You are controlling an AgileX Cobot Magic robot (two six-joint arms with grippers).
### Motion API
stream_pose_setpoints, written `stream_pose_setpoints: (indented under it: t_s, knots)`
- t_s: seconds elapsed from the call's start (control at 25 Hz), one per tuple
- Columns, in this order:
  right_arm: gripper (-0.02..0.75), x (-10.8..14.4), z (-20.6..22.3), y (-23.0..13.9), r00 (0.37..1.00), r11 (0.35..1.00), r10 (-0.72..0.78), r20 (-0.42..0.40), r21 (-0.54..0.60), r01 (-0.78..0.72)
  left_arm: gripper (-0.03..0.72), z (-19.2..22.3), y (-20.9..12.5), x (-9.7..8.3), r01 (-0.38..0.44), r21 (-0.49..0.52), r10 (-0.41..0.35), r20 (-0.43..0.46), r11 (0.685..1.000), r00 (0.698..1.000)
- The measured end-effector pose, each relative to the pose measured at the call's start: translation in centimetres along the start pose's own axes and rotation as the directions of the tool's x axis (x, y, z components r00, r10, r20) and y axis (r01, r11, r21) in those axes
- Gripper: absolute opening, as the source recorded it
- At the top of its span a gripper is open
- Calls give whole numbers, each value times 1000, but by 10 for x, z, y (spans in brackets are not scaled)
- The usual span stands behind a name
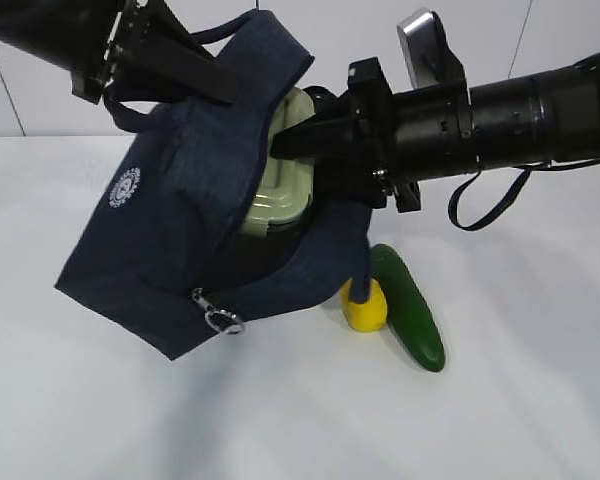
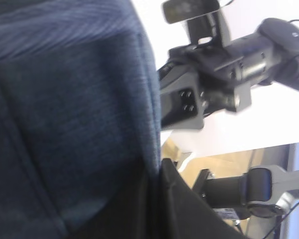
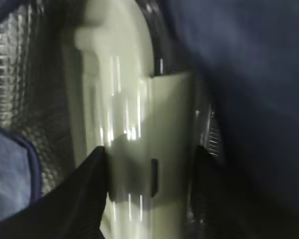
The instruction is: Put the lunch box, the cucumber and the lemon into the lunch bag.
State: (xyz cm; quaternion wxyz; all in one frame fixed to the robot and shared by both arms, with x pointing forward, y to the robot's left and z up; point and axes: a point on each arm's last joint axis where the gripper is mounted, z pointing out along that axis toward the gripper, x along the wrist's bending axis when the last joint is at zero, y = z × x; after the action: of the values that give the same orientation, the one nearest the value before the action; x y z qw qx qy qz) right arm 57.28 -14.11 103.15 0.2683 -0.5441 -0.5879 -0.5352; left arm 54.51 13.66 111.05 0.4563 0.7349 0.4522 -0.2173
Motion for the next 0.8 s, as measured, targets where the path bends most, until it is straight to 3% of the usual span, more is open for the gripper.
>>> stream_pose_setpoints:
  t_s: [0.2,0.8]
  knots:
    - [375,2,5,1,1000,1000,-14,-7,-1,14,-6,2,4,4,-5,-41,4,-17,999,1000]
    - [375,-53,50,1,993,993,117,-12,2,-117,-6,32,10,45,68,-35,-69,-27,997,997]
